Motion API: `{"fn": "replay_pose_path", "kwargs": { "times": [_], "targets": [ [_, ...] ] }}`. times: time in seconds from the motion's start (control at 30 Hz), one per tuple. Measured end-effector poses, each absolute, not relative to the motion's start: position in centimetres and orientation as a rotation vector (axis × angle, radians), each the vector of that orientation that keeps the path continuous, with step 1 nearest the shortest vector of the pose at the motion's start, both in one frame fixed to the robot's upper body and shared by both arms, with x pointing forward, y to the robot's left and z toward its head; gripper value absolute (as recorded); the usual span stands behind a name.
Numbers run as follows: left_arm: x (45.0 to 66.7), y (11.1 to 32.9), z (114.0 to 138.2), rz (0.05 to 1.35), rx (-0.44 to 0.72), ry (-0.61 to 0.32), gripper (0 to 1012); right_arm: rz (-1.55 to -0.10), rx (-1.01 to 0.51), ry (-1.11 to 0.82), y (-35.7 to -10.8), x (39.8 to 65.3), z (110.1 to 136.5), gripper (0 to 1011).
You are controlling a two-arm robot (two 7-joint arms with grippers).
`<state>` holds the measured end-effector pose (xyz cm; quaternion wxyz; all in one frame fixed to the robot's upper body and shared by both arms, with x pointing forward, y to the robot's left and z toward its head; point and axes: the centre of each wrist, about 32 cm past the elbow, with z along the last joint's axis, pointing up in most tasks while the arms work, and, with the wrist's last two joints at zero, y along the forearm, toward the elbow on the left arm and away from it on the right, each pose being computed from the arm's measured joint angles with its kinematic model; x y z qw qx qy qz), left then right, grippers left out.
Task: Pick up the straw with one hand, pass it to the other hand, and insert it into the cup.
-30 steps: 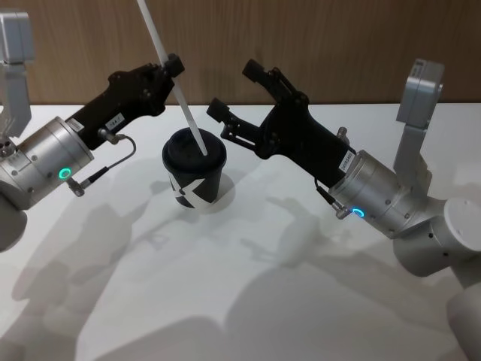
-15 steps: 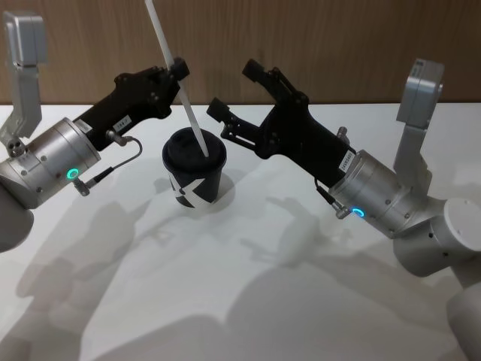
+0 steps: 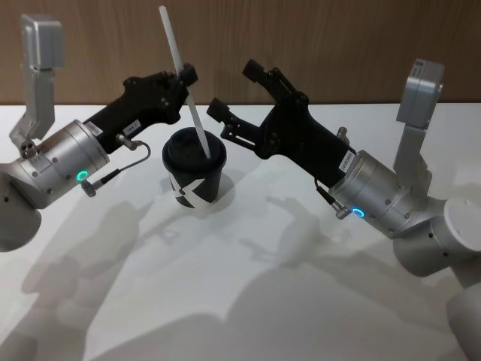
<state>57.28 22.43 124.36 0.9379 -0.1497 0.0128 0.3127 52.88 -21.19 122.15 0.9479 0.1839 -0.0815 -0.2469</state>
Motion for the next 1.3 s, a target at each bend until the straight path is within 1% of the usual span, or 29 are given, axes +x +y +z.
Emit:
{"fn": "replay_pose_path", "kwargs": {
  "times": [0.43,0.5,0.57,0.6,0.67,0.7,0.77,0.8,0.83,0.9,0.93,1.0,1.03,1.13,1.17,1.2,1.23,1.27,1.3],
  "targets": [
    [57.6,21.7,123.9,0.634,-0.256,0.007,3,-0.503,0.374,-0.166,-21.2,52.9,122.1,1001],
    [57.6,21.6,123.9,0.634,-0.253,0.007,33,-0.503,0.374,-0.166,-21.2,52.9,122.1,1001],
    [57.7,21.5,123.8,0.635,-0.245,0.005,78,-0.503,0.374,-0.166,-21.2,52.9,122.1,1001],
    [57.7,21.4,123.7,0.636,-0.240,0.005,126,-0.503,0.374,-0.166,-21.2,52.9,122.1,1001],
    [57.7,21.4,123.6,0.637,-0.235,0.005,158,-0.502,0.374,-0.166,-21.2,52.9,122.2,1001],
    [57.7,21.3,123.6,0.638,-0.232,0.006,213,-0.503,0.374,-0.166,-21.2,52.9,122.1,1001],
    [57.7,21.3,123.6,0.639,-0.229,0.005,252,-0.503,0.374,-0.166,-21.2,52.9,122.1,1001],
    [57.7,21.3,123.5,0.640,-0.226,0.005,310,-0.502,0.374,-0.166,-21.2,52.9,122.1,1001],
    [57.7,21.3,123.5,0.641,-0.225,0.005,310,-0.503,0.374,-0.166,-21.2,52.9,122.1,1001],
    [57.6,21.3,123.4,0.643,-0.222,0.006,370,-0.502,0.374,-0.166,-21.2,52.9,122.2,1001],
    [57.5,21.3,123.3,0.645,-0.220,0.006,430,-0.503,0.374,-0.166,-21.2,52.9,122.1,1001],
    [57.3,21.3,123.3,0.648,-0.220,0.006,463,-0.503,0.374,-0.166,-21.2,52.9,122.2,1001],
    [57.3,21.3,123.3,0.648,-0.220,0.006,513,-0.503,0.374,-0.166,-21.2,52.9,122.1,1001],
    [57.0,21.4,123.1,0.654,-0.219,0.005,606,-0.503,0.374,-0.166,-21.2,52.9,122.1,1001],
    [56.9,21.4,123.2,0.655,-0.220,0.003,606,-0.503,0.374,-0.166,-21.2,52.9,122.1,1001],
    [56.8,21.4,123.1,0.656,-0.221,0.003,675,-0.503,0.374,-0.166,-21.2,52.9,122.1,1001],
    [56.7,21.5,123.1,0.658,-0.221,0.003,694,-0.503,0.374,-0.166,-21.2,52.9,122.1,1001],
    [56.4,21.5,123.0,0.660,-0.222,0.003,749,-0.503,0.374,-0.166,-21.2,52.9,122.1,1001],
    [56.3,21.6,123.0,0.662,-0.223,0.003,777,-0.503,0.374,-0.166,-21.2,52.9,122.1,1001]
  ]
}}
